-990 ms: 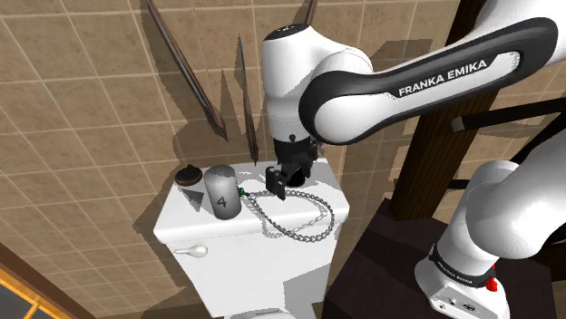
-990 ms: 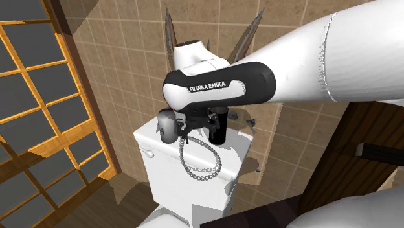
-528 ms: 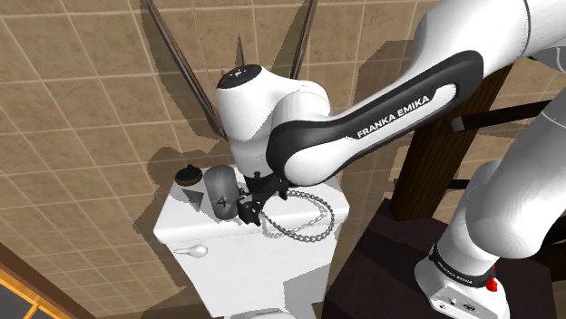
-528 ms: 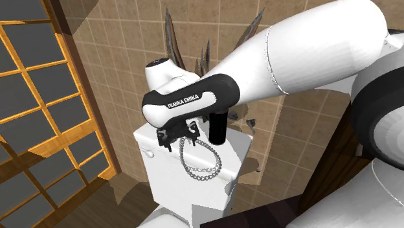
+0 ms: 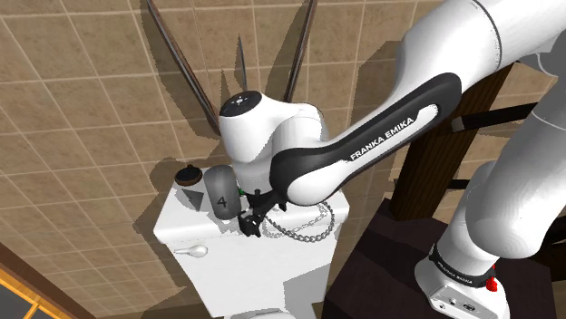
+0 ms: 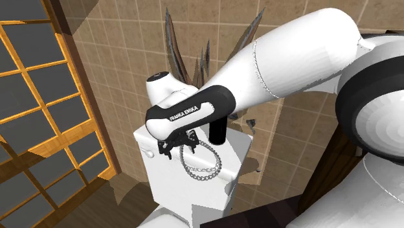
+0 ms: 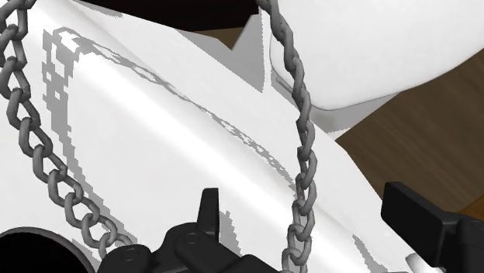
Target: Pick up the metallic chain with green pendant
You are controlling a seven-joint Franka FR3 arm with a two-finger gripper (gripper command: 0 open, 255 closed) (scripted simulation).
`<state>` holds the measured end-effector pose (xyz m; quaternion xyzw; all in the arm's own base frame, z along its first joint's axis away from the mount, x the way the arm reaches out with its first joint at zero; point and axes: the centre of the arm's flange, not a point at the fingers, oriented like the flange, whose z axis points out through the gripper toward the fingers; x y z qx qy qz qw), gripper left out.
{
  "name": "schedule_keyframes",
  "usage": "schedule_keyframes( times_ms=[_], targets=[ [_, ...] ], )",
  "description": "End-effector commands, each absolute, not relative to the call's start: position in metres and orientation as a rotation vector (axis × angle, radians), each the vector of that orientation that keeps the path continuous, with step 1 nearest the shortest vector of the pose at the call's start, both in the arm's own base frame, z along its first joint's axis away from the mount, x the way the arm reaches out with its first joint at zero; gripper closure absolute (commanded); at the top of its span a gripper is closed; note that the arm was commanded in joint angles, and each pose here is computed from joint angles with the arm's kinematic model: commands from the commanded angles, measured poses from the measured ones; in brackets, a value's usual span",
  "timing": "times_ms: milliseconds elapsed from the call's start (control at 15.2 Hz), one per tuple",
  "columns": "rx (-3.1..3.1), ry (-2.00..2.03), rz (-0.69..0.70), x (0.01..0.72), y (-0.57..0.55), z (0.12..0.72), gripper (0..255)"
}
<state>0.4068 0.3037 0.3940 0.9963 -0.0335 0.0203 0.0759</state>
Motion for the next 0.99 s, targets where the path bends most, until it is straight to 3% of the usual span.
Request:
schedule_keyframes(
  times_ms=[0,924],
  targets=[
    [2.987,-0.1,0.061,0.406,0.304,0.391,255],
    [2.987,-0.1,0.061,0.407,0.304,0.418,255]
  ],
)
